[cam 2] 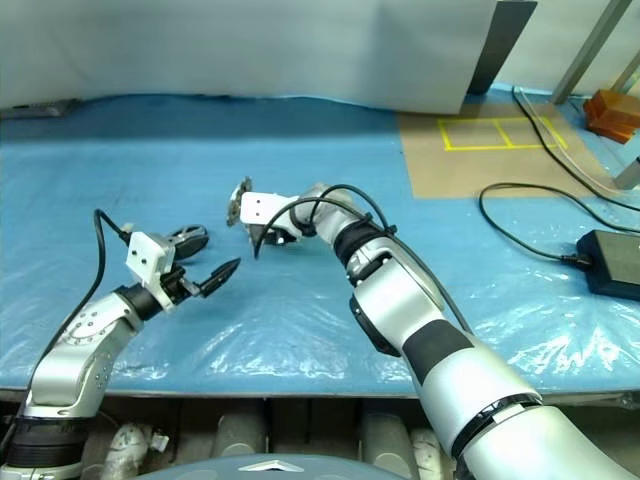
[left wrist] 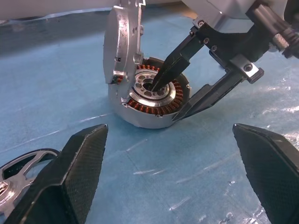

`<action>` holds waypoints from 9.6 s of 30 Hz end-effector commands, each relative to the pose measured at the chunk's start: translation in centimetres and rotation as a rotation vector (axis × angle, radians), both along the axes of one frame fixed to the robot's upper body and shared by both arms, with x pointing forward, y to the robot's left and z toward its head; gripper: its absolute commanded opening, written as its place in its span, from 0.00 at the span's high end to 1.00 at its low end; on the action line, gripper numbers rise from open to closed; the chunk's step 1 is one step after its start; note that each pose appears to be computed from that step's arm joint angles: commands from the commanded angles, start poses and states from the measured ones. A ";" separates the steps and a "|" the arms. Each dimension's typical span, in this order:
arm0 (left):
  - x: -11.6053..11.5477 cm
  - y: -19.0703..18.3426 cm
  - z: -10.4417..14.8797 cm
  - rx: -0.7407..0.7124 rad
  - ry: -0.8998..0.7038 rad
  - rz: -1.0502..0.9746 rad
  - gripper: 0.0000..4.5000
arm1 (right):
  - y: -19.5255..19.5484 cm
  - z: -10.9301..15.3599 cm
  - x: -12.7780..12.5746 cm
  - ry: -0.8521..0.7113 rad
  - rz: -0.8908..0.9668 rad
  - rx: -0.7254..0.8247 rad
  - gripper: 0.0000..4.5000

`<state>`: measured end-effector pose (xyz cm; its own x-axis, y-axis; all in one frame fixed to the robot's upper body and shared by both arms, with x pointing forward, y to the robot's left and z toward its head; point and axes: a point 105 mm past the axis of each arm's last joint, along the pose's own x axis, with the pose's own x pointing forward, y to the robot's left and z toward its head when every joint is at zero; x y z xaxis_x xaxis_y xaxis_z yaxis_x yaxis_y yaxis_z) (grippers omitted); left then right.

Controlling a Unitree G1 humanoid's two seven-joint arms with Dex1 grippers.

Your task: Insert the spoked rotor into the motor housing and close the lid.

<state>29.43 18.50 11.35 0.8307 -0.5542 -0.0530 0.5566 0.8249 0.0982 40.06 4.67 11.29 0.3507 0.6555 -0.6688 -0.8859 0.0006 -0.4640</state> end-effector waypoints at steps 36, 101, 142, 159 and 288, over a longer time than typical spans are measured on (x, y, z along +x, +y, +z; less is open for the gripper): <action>0.2 -0.4 -0.5 0.003 0.000 -0.037 0.00 | -1.8 -4.1 -4.5 0.722 -0.773 0.050 0.58; 2.3 -2.1 0.8 0.039 -0.025 -0.131 0.00 | -15.5 -1.1 1.8 0.135 -0.790 0.796 0.25; 1.9 -3.2 0.4 0.042 -0.020 -0.157 0.00 | -17.2 -2.5 6.0 -0.167 -1.146 0.744 0.25; 2.1 -3.6 0.4 0.037 -0.017 -0.171 0.00 | -16.5 -6.4 4.6 -0.045 -1.189 0.665 0.25; 1.2 -5.7 -0.3 -0.032 -0.006 -0.143 0.00 | -13.7 -1.9 1.8 0.435 -1.126 0.290 1.00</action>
